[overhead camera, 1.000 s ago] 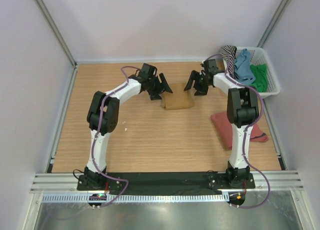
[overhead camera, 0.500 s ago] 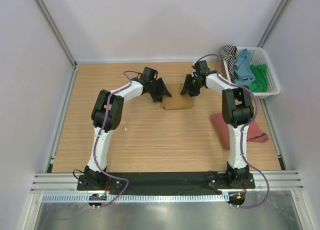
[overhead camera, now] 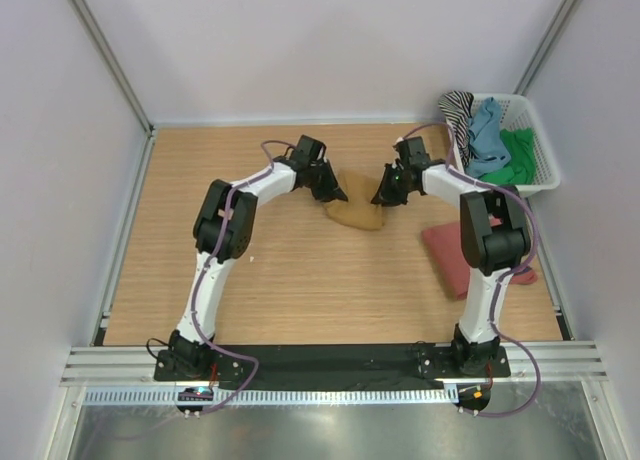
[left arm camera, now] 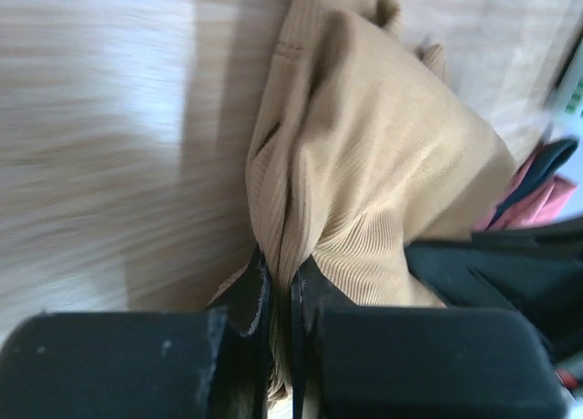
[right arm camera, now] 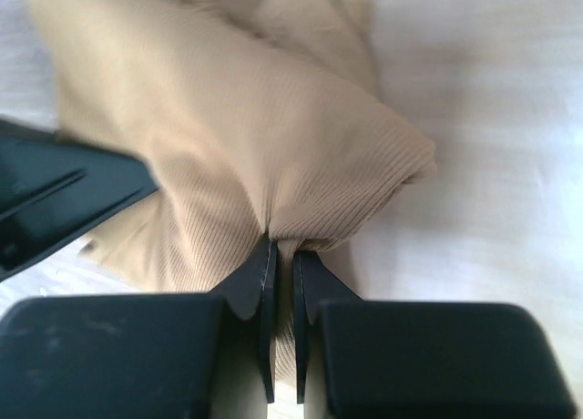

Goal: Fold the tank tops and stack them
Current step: Neatly place the folded tank top to the corner

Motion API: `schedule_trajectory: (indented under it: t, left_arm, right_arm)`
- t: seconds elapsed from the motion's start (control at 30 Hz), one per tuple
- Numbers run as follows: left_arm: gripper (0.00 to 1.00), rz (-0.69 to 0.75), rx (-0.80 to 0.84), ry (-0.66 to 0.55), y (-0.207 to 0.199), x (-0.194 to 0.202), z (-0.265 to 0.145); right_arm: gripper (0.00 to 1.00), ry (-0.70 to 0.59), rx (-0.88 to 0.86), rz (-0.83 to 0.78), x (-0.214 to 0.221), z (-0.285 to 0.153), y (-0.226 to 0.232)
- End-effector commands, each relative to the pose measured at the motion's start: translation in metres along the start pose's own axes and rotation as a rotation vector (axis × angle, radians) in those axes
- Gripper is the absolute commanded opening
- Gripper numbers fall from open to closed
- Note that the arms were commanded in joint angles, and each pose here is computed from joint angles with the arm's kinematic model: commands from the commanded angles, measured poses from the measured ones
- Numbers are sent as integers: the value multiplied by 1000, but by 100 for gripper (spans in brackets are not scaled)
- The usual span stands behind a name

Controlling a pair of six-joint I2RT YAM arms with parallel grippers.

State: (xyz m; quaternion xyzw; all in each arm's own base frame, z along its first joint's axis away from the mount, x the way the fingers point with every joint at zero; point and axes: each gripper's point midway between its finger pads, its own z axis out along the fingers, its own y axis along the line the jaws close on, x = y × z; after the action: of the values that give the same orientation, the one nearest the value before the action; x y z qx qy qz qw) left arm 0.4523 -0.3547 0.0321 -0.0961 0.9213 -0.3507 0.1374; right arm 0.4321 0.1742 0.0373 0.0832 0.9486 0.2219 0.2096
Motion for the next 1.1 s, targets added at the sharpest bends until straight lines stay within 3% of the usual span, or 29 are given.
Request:
schedule_trajectory:
  t: [0.0, 0.37, 0.63, 0.9, 1.07]
  left_arm:
    - [0, 144, 68, 50, -40, 28, 7]
    - [0, 353, 279, -29, -172, 62, -23]
    - [0, 461, 458, -60, -257, 103, -24]
    - [0, 508, 581, -41, -295, 147, -1]
    - [0, 514, 617, -25, -305, 170, 7]
  right_arm:
    - [1, -139, -45, -11, -20, -44, 24]
    - [1, -374, 68, 24, -15, -150, 4]
    - [1, -497, 230, 129, 7, -199, -49]
    - [1, -620, 355, 256, 26, -237, -106]
    - [1, -619, 401, 325, 47, -239, -130]
